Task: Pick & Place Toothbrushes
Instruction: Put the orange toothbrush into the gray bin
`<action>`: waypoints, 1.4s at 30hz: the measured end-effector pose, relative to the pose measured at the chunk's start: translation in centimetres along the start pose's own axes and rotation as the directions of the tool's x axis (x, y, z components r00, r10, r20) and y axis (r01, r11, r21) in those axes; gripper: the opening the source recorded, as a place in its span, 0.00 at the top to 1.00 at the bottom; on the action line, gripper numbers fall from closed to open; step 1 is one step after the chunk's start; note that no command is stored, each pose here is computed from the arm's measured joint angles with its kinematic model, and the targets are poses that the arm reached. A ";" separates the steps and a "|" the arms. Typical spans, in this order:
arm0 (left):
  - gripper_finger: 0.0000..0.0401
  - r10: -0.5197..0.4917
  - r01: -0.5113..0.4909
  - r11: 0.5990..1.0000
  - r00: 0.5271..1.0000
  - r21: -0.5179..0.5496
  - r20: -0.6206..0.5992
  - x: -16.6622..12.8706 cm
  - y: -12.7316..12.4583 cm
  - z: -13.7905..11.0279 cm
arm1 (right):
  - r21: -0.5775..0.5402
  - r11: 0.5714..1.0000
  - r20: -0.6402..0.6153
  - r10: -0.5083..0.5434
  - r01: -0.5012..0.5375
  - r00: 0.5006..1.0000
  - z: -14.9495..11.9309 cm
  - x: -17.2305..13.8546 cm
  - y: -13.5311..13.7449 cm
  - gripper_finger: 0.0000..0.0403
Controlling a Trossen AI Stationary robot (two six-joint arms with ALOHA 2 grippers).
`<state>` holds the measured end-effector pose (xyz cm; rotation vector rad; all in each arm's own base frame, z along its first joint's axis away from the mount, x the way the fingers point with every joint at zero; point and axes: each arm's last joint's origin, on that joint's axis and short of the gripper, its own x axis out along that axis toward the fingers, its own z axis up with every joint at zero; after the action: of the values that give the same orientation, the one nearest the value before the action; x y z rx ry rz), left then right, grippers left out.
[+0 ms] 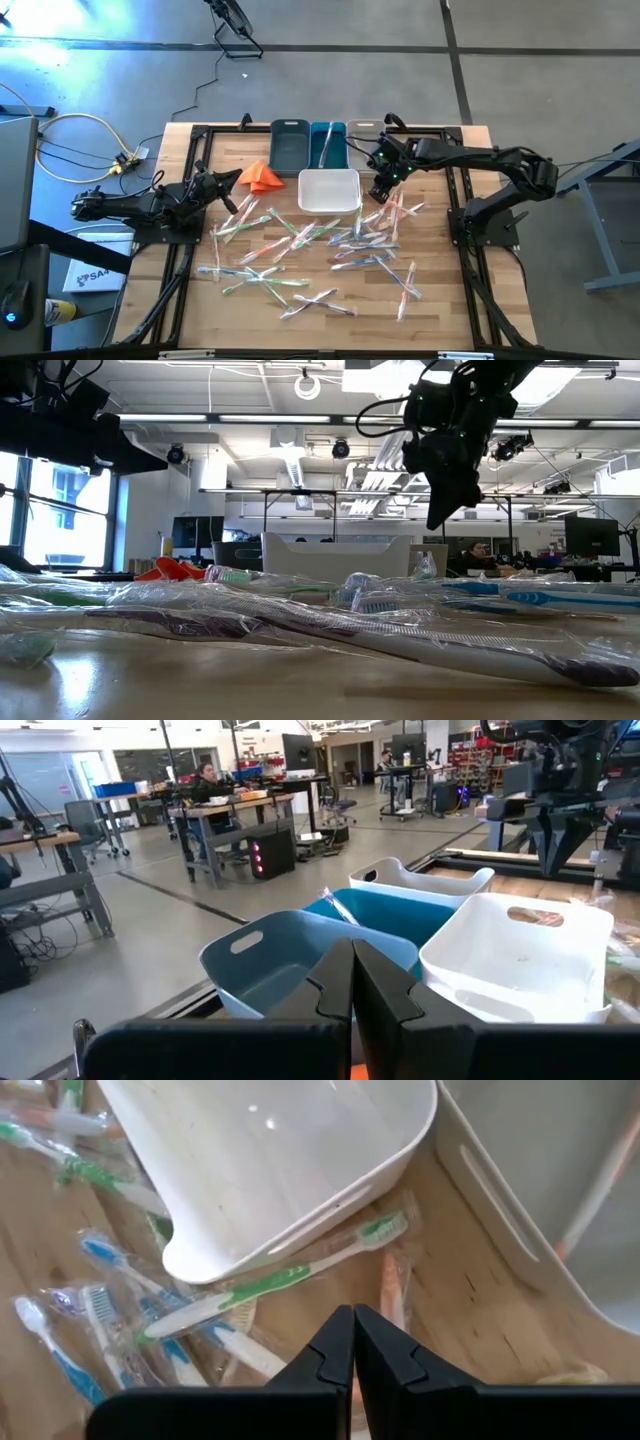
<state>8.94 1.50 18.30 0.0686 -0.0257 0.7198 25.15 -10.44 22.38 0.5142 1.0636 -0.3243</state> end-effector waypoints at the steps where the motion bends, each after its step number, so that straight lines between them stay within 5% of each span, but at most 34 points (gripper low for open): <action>1: 1.00 0.000 0.000 1.000 1.000 0.000 0.000 0.0 0.0 0.0 | -0.006 1.000 0.003 0.005 -0.005 1.000 0.0 0.0 0.0 0.99; 21: 1.00 0.000 0.000 1.000 1.000 -0.002 0.000 0.0 0.0 0.0 | -0.103 0.994 0.101 0.037 -0.027 0.994 0.7 0.3 0.1 0.99; 30: 1.00 0.000 0.000 1.000 1.000 -0.003 0.000 0.0 0.0 0.0 | -0.083 0.991 0.115 0.116 -0.107 0.987 -2.1 3.0 -0.7 0.99; 42: 1.00 0.000 0.000 1.000 1.000 -0.002 0.000 0.0 0.0 0.0 | -0.157 0.986 0.288 0.104 -0.060 0.952 -2.6 -1.8 -0.2 0.99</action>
<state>8.94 1.51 18.29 0.0663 -0.0263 0.7202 22.31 -9.16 22.95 0.3632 0.7660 -0.2383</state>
